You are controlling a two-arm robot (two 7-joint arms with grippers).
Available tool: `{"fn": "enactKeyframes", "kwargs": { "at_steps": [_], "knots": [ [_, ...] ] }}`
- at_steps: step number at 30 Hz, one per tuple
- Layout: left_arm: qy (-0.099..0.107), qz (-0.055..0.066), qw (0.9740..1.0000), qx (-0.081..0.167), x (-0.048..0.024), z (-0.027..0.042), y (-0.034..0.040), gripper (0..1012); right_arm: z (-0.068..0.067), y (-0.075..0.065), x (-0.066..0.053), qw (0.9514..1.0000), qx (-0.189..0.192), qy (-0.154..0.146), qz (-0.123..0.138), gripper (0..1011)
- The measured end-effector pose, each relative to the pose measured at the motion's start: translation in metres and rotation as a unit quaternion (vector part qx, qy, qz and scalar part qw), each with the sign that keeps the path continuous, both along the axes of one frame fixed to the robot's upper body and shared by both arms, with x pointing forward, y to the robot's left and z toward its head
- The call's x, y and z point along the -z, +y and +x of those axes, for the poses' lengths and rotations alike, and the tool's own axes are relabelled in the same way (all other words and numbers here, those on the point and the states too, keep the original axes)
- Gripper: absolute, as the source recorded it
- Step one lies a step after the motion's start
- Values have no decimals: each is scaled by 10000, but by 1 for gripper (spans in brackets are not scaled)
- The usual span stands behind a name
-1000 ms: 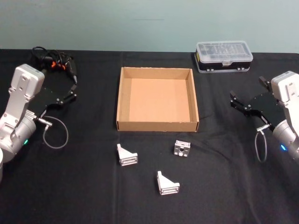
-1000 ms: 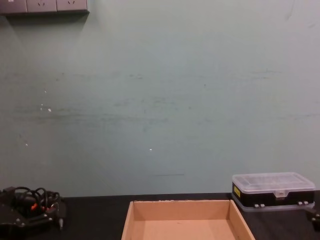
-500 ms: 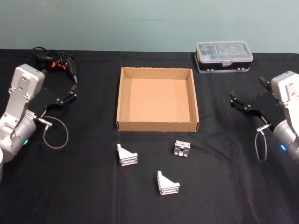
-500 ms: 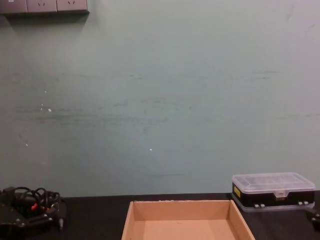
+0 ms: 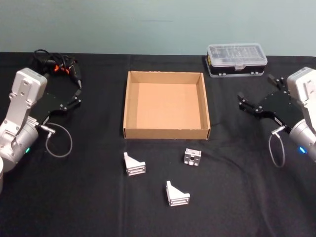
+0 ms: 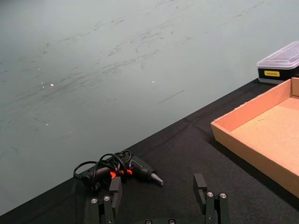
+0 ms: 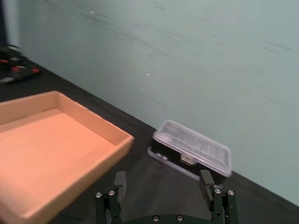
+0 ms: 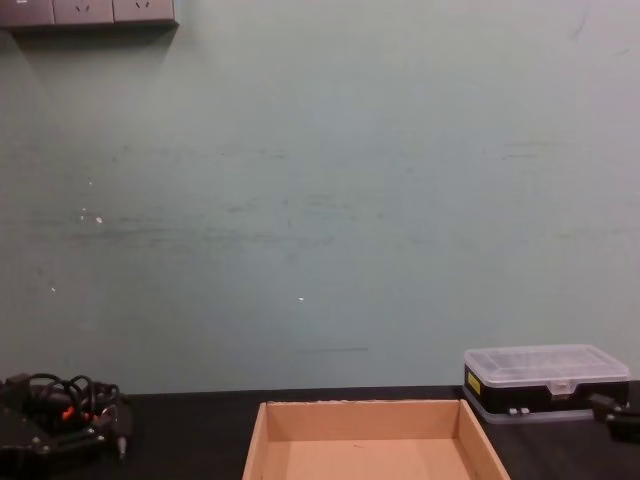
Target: Use one hand to pick up the angle iron from the table and place it into the box.
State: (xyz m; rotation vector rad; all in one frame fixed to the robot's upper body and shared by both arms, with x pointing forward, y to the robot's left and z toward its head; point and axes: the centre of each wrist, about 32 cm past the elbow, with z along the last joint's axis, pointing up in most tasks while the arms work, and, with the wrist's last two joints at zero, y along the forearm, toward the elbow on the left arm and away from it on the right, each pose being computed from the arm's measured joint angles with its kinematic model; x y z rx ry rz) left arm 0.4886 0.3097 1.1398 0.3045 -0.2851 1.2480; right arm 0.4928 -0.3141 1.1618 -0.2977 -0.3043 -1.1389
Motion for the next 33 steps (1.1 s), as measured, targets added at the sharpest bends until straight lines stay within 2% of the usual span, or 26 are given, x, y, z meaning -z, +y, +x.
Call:
{"fn": "enactKeyframes", "kwargs": {
  "at_steps": [5, 7, 8, 13, 16, 18, 19, 25, 27, 28, 29, 31, 32, 33],
  "knots": [
    [0, 0, 10000, 0, 0, 0, 0, 1000, -26, -25, -180, 9989, -452, 73, -70, 1000],
    [0, 0, 10000, 0, 0, 0, 0, 1000, -41, -45, -286, 9974, -702, 121, -89, 1000],
    [0, 0, 10000, 0, 0, 0, 0, 1000, -48, -59, -347, 9962, -856, 174, -73, 1000],
    [0, 0, 10000, 0, 0, 0, 0, 1000, -64, -87, -485, 9912, -1280, 332, -66, 1000],
    [0, 0, 10000, 0, 0, 0, 0, 1000, -65, -100, -610, 9843, -1681, 520, -145, 1000],
    [0, 0, 10000, 0, 0, 0, 0, 1000, -63, -98, -641, 9815, -1810, 603, -160, 1000],
    [0, 0, 10000, 0, 0, 0, 0, 1000, -60, -91, -663, 9786, -1932, 691, -165, 1000],
    [0, 0, 10000, 0, 0, 0, 0, 1000, -49, -34, -673, 9677, -2292, 1023, -235, 1000],
    [0, 0, 10000, 0, 0, 0, 0, 1000, -38, 11, -654, 9608, -2476, 1208, -318, 1000],
    [0, 0, 10000, 0, 0, 0, 0, 1000, -38, 11, -654, 9608, -2476, 1208, -318, 1000],
    [1, 0, 10000, 0, 0, 0, 0, 1000, -31, 35, -636, 9567, -2577, 1304, -364, 1000],
    [0, 0, 10000, 0, 0, 0, 0, 1000, -22, 58, -620, 9526, -2677, 1386, -408, 1000],
    [0, 0, 10000, 0, 0, 0, 0, 1000, -12, 83, -603, 9485, -2772, 1464, -451, 1000],
    [0, 0, 10000, 0, 0, 0, 0, 1000, -7, 96, -596, 9465, -2820, 1498, -472, 1000]
  ]
}}
